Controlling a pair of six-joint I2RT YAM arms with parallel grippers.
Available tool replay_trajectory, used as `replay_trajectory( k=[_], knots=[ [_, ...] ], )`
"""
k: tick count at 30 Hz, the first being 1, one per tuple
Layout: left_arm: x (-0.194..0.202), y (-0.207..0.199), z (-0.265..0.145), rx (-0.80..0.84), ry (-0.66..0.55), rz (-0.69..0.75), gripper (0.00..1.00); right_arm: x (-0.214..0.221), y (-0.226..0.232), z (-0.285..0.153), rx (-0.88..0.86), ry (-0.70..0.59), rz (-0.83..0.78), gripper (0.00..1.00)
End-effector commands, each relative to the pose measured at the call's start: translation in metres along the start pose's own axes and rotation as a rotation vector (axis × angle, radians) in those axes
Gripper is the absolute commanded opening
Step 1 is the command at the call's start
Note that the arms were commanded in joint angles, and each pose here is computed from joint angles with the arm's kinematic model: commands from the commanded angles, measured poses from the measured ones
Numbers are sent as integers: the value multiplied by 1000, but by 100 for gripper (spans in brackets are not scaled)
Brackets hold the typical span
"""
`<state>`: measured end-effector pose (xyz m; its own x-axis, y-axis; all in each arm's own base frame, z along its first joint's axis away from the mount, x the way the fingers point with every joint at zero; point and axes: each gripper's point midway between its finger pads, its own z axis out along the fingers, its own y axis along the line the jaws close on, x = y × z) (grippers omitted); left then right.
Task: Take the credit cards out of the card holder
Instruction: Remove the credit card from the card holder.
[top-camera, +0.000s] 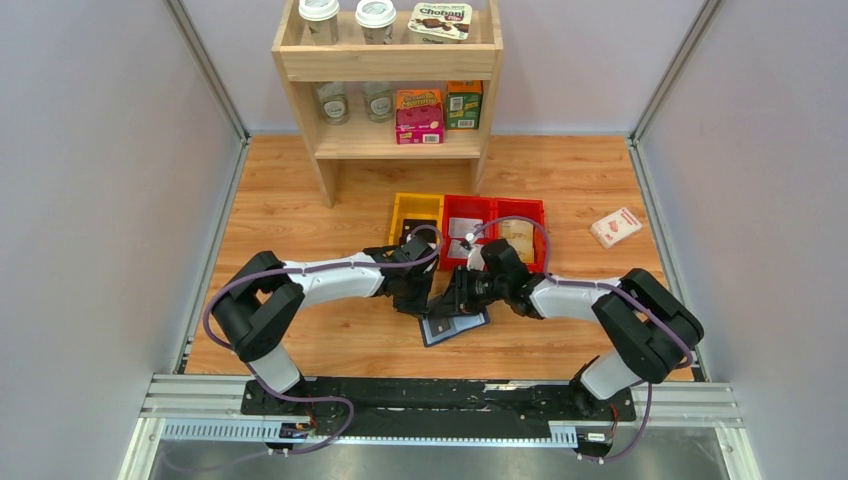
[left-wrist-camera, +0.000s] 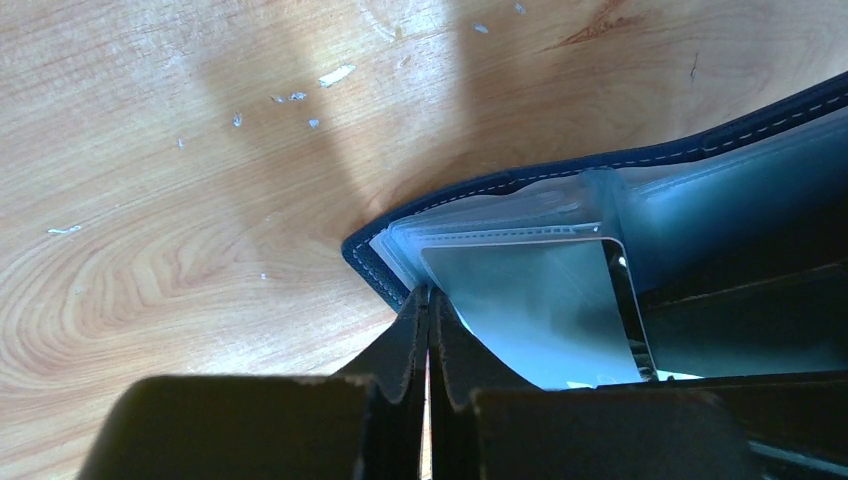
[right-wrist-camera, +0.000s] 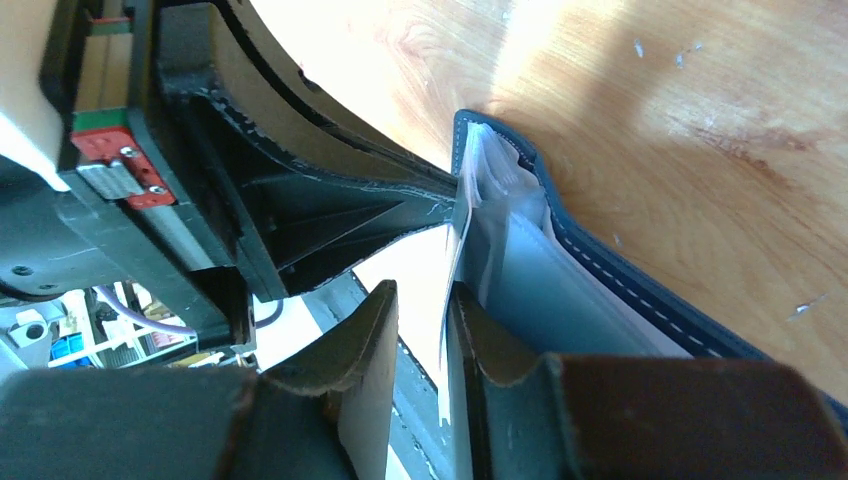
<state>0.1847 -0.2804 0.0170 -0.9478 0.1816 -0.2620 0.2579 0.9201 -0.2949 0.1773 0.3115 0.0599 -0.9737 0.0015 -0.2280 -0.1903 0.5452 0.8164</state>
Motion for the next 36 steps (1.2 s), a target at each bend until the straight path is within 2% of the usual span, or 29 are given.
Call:
replay_trajectory(
  k=[1, 32, 36],
  knots=[
    [12, 33, 14, -146, 28, 38, 0, -11, 35, -11, -143, -37, -58, 24],
    [11, 30, 16, -131, 30, 42, 0, -17, 4, -40, -115, -93, -17, 14],
    [10, 30, 15, -131, 26, 42, 0, -20, -2, -46, -92, -112, -9, 10]
  ],
)
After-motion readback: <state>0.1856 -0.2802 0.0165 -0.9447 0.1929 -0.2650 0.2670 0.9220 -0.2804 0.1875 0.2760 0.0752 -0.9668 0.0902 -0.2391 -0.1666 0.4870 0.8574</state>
